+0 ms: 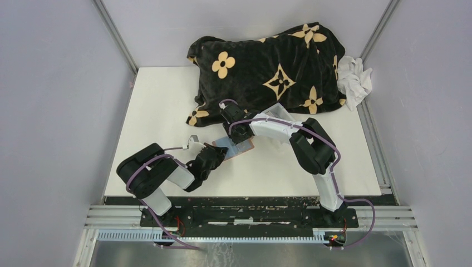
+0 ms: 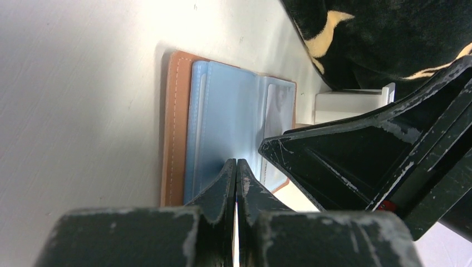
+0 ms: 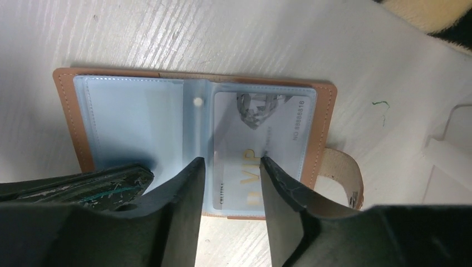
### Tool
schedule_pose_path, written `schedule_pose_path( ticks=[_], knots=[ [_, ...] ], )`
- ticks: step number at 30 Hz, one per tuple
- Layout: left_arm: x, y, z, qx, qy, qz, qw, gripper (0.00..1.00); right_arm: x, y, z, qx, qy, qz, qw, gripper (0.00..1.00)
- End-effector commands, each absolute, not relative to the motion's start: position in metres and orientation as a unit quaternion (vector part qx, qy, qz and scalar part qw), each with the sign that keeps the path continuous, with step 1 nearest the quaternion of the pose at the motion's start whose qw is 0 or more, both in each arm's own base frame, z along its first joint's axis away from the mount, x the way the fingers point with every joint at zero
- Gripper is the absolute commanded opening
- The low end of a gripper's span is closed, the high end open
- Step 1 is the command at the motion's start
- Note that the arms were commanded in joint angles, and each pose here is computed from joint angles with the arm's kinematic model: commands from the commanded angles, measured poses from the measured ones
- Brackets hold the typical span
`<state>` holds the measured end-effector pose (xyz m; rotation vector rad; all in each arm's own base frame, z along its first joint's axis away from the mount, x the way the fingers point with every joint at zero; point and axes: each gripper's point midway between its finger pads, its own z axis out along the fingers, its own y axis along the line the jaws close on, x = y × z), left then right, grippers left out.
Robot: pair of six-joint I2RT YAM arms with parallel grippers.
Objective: Put the credit cards into the card holder
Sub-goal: Insert the credit card into the card holder.
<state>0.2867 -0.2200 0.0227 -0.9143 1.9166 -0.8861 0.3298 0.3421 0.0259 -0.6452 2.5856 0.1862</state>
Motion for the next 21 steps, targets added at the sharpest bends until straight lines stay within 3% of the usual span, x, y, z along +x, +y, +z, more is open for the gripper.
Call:
schedule_pose_path(
  ticks=[1, 6, 11, 18, 21],
  knots=[
    [0.290, -0.199, 0.013, -0.361, 0.777, -0.292, 0.425, 0.04, 0.339, 0.340, 0.046, -0.230, 0.937, 0.068, 0.254, 0.51],
    [0.299, -0.197, 0.031, -0.343, 0.776, -0.282, 0.447, 0.08, 0.344, 0.347, 0.069, -0.233, 0.929, 0.084, 0.275, 0.59],
    [0.307, -0.193, 0.058, -0.316, 0.776, -0.260, 0.479, 0.20, 0.353, 0.353, 0.098, -0.241, 0.913, 0.099, 0.313, 0.64],
    [0.314, -0.183, 0.103, -0.284, 0.764, -0.239, 0.528, 0.27, 0.372, 0.353, 0.141, -0.255, 0.883, 0.092, 0.383, 0.65],
    [0.316, -0.182, 0.127, -0.262, 0.760, -0.233, 0.547, 0.29, 0.392, 0.342, 0.169, -0.241, 0.858, 0.058, 0.449, 0.65]
  ],
)
